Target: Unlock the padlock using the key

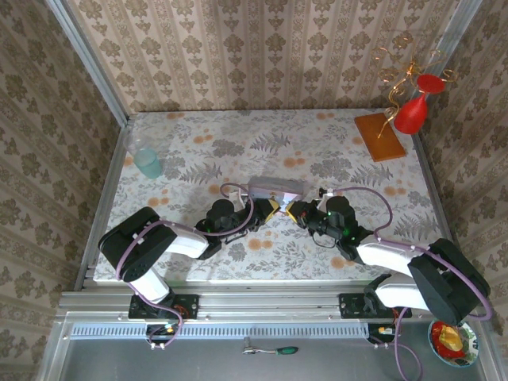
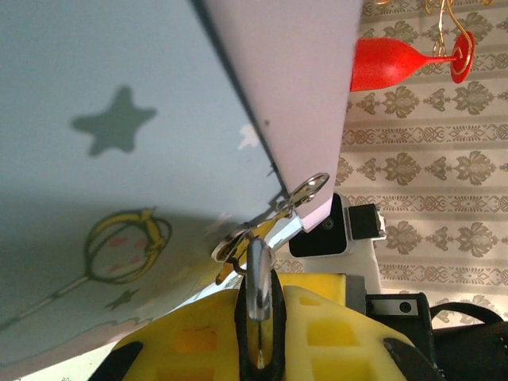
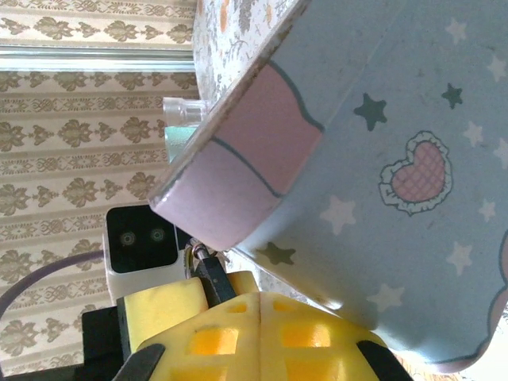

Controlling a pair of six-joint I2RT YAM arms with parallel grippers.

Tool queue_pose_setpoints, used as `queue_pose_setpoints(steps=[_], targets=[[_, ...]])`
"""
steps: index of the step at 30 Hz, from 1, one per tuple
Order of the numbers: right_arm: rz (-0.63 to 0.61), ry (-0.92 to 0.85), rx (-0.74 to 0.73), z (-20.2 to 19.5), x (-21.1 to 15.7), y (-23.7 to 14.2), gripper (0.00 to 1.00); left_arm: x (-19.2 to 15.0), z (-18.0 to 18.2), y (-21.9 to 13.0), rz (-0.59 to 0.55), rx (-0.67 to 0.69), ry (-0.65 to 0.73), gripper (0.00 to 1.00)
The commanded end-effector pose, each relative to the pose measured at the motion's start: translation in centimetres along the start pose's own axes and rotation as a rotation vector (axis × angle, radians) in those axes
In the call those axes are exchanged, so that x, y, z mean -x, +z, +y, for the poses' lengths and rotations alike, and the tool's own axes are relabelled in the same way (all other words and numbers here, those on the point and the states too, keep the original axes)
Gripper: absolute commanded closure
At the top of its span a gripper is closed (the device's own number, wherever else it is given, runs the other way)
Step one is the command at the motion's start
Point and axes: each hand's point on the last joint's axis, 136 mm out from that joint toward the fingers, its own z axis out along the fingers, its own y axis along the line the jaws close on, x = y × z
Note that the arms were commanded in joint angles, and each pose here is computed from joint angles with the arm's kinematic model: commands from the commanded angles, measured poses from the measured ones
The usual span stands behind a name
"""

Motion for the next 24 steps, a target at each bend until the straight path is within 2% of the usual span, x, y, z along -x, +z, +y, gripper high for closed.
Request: queue_pose_setpoints(steps=[1, 19, 22, 24], targets=[[-0.028, -0.046, 0.002, 0.5, -0.3, 0.2, 1.0, -2.7, -5.3, 0.1, 0.12, -0.163, 0.081, 1.0], [-0.075, -0.113, 0.029, 1.7, -0.6, 0.0, 1.0, -2.6, -4.6, 0.1, 0.117, -0.127, 0.076, 1.0], [-0.079, -0.155, -0.002, 1.5, -0.4, -0.6, 1.0, -2.5, -4.2, 0.0, 0.113, -0.112, 0.074, 1.0], [-0.089, -0.2, -0.054, 0.8, 0.0, -1.4, 0.91, -2.4, -3.9, -0.1, 0.108, -0.099, 0.074, 1.0]])
